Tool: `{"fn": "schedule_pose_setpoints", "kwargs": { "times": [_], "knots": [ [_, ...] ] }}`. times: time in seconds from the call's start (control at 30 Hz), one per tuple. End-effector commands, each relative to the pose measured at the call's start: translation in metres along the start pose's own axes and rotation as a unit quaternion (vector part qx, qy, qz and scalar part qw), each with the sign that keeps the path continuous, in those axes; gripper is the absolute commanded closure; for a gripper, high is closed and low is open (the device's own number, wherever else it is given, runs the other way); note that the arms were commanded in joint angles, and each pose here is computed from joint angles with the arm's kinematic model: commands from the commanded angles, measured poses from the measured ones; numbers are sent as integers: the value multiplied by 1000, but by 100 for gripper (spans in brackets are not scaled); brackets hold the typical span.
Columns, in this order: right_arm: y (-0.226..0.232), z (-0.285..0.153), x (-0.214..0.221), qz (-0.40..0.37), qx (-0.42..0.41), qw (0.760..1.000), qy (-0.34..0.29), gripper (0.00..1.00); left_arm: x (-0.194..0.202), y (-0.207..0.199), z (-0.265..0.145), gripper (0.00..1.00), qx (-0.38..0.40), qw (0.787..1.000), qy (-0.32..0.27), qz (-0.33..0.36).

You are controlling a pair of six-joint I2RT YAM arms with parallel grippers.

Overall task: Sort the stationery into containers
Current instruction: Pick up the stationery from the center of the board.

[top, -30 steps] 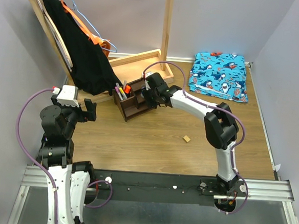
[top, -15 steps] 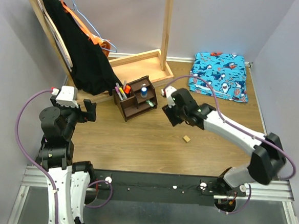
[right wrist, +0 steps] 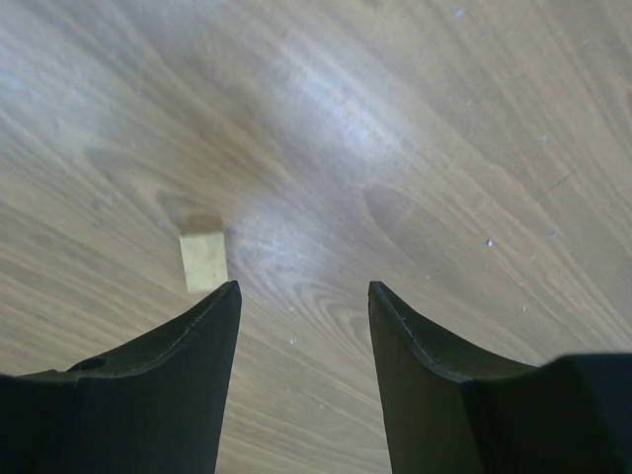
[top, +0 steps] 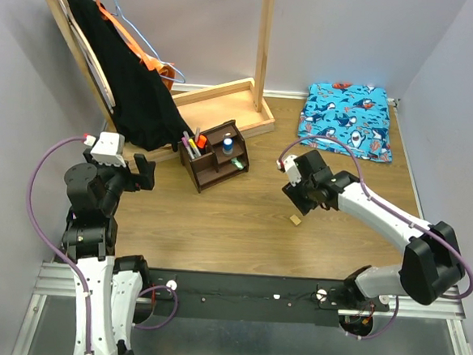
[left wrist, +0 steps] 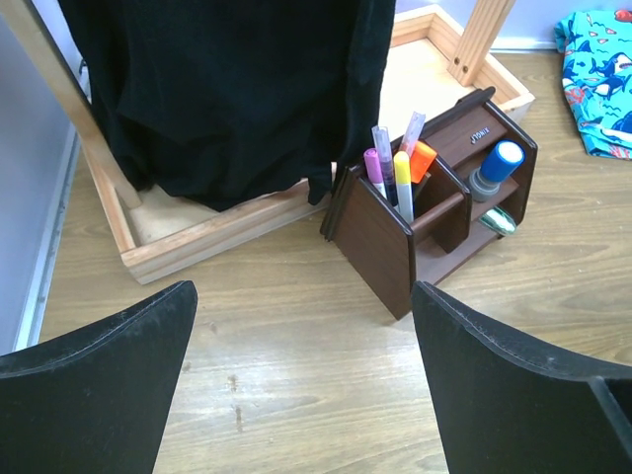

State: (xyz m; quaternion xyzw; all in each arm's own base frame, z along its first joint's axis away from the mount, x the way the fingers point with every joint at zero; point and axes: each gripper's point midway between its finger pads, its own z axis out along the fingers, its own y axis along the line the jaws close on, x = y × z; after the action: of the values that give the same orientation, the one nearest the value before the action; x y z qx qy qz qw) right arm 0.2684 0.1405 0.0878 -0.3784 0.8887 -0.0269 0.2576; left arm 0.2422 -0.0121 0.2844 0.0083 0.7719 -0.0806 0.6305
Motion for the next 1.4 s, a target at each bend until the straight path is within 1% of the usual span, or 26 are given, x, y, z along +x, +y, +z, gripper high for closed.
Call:
{"fn": "schedule_pose_setpoints", "kwargs": {
  "times": [0.0,0.07,0.17,0.2,0.3,0.5,0.73,0.93,1.13,1.37],
  "knots": [
    [15,0,21,-46,-52,997,34,38,-8,-5,2,1,14,1000,-12,-2],
    [23,3,22,-50,-77,995,39,38,-8,-4,2,1,13,1000,-12,-3],
    [28,9,28,-57,-90,993,55,38,-10,-3,2,1,10,1000,-14,-2],
    [36,11,28,-61,-112,990,55,38,-9,-3,2,1,10,1000,-12,-3],
    [46,16,28,-55,-138,987,58,39,-7,-3,3,1,9,1000,-10,-3],
    [47,29,28,-23,-126,990,62,40,-6,1,4,1,3,1000,-2,4],
    [54,38,37,-23,-141,986,83,41,-4,3,8,1,1,1000,2,4],
    [59,42,42,-24,-154,983,95,50,-3,4,12,1,0,1000,3,2],
    [62,41,43,-27,-163,981,97,52,-3,5,14,1,1,1000,4,3],
    [61,43,44,-25,-159,982,101,53,-3,5,15,1,2,1000,4,2]
  ]
}}
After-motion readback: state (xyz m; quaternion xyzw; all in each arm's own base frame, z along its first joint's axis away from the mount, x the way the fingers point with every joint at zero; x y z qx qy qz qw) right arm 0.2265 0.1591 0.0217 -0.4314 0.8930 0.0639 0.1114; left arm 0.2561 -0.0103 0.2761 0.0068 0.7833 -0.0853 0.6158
